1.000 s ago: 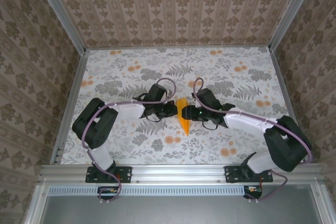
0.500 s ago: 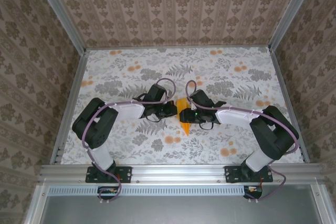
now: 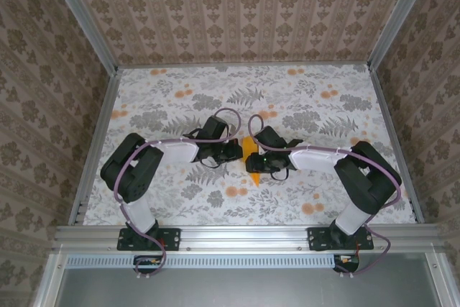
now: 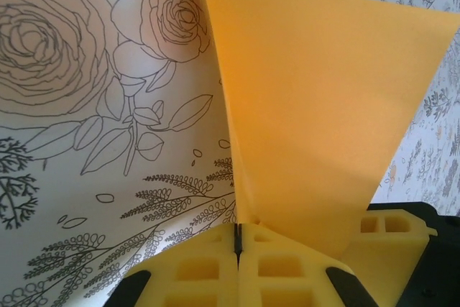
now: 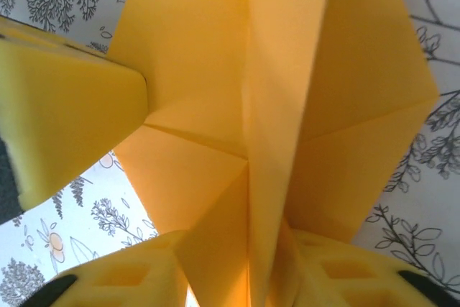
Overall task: Fold a paper plane with a square sheet of paper (pick it up from the middle)
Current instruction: Move the paper plane to the center of the table.
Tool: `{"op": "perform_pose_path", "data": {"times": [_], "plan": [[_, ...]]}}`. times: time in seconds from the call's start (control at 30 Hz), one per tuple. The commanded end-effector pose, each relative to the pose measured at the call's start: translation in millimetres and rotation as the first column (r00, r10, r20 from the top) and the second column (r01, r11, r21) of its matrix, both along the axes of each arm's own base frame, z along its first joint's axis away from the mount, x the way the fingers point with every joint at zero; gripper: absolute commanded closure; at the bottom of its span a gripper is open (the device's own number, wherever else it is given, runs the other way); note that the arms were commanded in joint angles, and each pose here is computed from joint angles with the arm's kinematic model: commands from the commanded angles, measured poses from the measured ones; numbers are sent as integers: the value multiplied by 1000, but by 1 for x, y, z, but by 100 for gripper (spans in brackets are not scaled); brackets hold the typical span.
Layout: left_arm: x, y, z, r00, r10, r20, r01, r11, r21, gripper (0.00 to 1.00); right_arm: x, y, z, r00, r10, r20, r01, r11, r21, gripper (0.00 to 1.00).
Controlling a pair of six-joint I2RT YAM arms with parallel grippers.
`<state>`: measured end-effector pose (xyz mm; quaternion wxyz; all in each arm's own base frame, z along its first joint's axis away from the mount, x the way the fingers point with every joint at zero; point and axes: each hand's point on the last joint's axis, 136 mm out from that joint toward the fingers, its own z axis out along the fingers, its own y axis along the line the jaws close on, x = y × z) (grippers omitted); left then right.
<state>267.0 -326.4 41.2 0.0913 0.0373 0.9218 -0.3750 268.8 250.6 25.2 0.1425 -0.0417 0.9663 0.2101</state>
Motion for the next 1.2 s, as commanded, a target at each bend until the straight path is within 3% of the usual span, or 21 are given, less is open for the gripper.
{"op": "perform_pose_path", "data": {"times": [0.0,0.23,0.67,0.9,1.17], "plan": [[-1,6,-5,1000,10,-23,-10,1000,12,100,7,-6,2,1000,-24,17,25,998,-55,70],[-2,14,-6,1000,15,-21,-15,999,34,96,8,-6,1,1000,-19,16,20,996,-92,82],[-5,18,-12,999,19,-35,-17,999,51,90,7,-3,-10,1000,2,15,1,977,-213,77],[1,40,11,996,93,-17,-91,992,88,64,8,-15,-6,999,13,31,-3,959,-283,90],[9,98,21,974,218,68,-228,940,255,39,17,-38,10,995,2,99,37,921,-389,92]]}}
